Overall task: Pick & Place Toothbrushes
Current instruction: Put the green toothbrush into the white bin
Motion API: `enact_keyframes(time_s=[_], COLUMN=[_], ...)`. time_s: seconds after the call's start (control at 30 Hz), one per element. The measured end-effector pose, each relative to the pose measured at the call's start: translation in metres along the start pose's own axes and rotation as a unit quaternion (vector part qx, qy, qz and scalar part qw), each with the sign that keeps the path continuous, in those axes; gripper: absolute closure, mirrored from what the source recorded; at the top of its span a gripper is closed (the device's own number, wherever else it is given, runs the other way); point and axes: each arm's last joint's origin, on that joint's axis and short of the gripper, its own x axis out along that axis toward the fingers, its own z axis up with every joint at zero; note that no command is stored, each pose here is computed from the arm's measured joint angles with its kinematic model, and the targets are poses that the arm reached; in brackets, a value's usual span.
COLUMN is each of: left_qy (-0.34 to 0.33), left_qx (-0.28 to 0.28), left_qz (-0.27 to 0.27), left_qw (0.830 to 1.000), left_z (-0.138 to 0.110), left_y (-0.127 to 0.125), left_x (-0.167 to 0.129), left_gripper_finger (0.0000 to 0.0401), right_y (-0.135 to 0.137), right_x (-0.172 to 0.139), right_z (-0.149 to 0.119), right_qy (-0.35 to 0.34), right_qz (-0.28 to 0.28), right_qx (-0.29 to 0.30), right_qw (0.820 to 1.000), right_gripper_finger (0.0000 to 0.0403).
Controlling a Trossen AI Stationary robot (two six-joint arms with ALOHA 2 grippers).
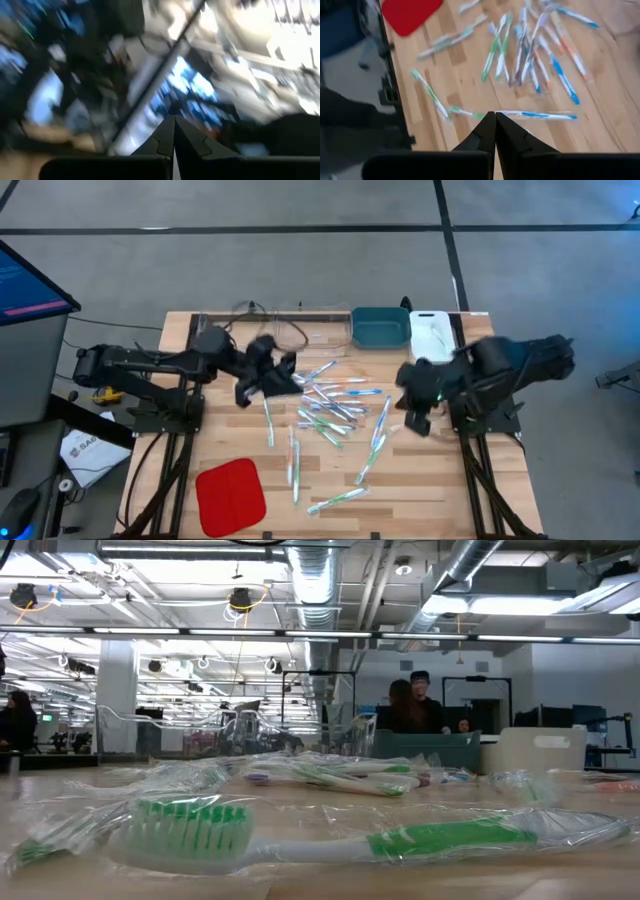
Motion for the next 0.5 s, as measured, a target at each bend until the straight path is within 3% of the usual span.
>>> enact_keyframes(time_s=[0.17, 0.33, 0.5], left_qy=[0.078, 0.076, 0.053], left_qx=[-0.036, -0.049, -0.063], left_qz=[-0.018, -0.002, 0.041], left_qw=[0.996, 0.996, 0.996], left_z=[-0.020, -0.044, -0.080], left_y=[-0.005, -0.014, -0.022], left_x=[0.005, 0.016, 0.047], left_gripper_finger=[0.0399, 0.0399, 0.0399], right_y=[0.033, 0.069, 0.101], right_x=[0.027, 0.042, 0.043], right_z=[-0.003, -0.012, -0.034], right_qy=[0.017, -0.012, -0.072], right_qz=[0.002, 0.024, 0.006], right_qx=[-0.038, -0.078, -0.111], right_qw=[0.999, 0.997, 0.991], right_gripper_finger=[0.0397, 0.0397, 0.0397])
